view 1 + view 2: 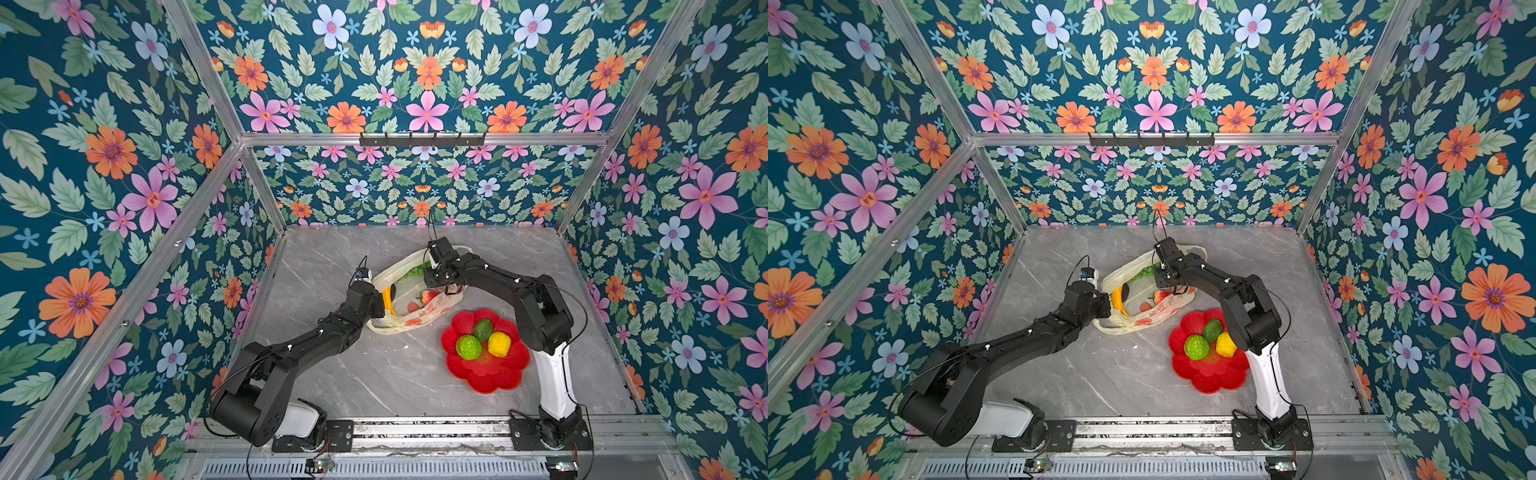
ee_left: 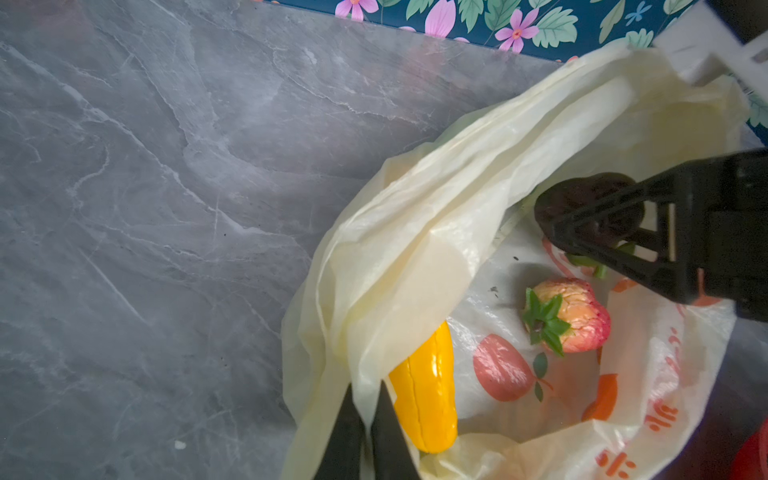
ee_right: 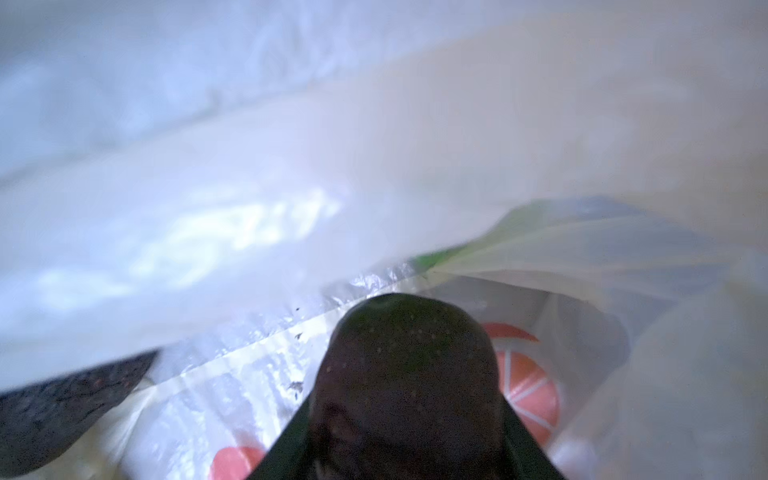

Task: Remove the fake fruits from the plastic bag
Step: 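Lift the plum out of the bag and carry it over the plate, then lower the plum onto the red plate beside the fruits and open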

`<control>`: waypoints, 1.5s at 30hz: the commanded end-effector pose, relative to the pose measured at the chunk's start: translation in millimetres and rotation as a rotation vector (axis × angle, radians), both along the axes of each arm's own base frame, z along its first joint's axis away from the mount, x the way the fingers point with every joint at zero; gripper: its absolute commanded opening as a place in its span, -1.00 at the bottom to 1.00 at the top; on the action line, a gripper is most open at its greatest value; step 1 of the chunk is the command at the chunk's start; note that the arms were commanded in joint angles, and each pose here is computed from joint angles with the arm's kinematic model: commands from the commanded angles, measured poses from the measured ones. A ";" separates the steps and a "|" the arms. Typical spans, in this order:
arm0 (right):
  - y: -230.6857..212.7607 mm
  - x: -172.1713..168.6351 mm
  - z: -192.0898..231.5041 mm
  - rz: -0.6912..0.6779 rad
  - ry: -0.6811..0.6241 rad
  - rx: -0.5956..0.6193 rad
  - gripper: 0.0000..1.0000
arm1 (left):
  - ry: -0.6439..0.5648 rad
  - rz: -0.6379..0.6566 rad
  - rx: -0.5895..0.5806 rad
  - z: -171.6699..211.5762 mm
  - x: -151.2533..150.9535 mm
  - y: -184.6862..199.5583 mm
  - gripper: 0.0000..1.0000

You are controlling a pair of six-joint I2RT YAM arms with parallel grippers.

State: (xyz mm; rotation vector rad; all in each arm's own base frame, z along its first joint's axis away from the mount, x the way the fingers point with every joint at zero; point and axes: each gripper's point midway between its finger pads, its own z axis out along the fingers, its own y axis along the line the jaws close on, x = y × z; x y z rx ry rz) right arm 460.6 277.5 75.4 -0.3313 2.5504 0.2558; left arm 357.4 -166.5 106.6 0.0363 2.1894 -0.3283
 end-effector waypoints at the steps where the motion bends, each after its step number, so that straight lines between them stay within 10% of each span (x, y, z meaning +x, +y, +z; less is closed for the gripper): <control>1: -1.8 -16.6 9.6 0.011 0.038 0.010 -0.05 | -0.007 -0.001 0.012 2.1 1.4 0.8 -0.81; 28: -94.0 -246.4 50.2 0.083 0.446 -0.197 -0.06 | -0.012 0.001 0.015 3.6 1.5 1.4 -0.81; 45: -125.0 -290.7 19.4 -0.017 0.598 -0.251 -0.06 | -0.008 0.001 0.017 1.7 2.0 1.2 -0.81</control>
